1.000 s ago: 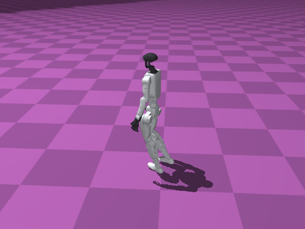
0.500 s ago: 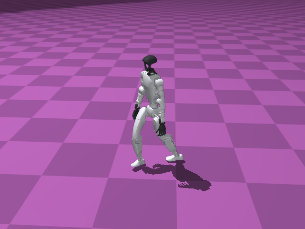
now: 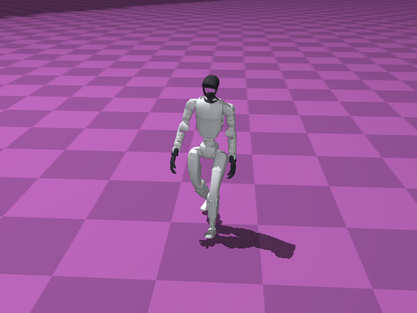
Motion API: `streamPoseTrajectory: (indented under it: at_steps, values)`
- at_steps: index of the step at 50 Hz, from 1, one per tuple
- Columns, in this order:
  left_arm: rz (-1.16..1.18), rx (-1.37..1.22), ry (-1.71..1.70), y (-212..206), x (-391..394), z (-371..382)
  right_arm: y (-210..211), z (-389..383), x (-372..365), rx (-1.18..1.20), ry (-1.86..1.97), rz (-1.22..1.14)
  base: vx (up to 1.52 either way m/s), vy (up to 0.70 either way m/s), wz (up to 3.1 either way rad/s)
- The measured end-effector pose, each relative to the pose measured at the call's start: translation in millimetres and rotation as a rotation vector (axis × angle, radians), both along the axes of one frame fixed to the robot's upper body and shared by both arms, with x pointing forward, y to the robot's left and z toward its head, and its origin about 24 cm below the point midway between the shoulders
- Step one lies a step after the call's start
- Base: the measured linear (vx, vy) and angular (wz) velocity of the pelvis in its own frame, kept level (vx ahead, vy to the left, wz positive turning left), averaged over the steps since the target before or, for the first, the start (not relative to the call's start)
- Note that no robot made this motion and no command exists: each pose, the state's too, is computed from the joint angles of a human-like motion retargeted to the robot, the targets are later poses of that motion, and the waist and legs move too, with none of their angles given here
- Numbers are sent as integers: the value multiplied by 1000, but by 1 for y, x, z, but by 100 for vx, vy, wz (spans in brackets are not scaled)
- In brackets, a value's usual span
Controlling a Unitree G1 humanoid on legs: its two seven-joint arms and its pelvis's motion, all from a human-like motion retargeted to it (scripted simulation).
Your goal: Walk
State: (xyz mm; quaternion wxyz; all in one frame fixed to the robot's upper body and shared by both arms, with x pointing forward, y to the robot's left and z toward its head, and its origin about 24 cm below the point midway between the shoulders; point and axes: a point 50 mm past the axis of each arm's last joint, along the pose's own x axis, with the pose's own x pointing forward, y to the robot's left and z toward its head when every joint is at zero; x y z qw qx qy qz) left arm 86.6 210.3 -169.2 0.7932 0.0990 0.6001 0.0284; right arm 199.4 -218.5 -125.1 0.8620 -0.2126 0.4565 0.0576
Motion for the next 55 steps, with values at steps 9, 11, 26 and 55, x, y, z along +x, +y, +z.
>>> streamPoseTrajectory:
  at_steps: [9,11,26,55]
  values:
    - [92,-44,137,6,-31,-4,25,-21,-34,125,126,-34,79,14,100]
    - [51,-37,100,9,-16,-2,28,-25,-41,133,156,-20,79,11,117]
    - [-297,42,-406,-13,144,58,24,-45,-107,136,362,-88,80,10,138]
    - [-70,-49,256,1,-72,-8,-14,6,1,-4,-54,-46,71,-8,96]
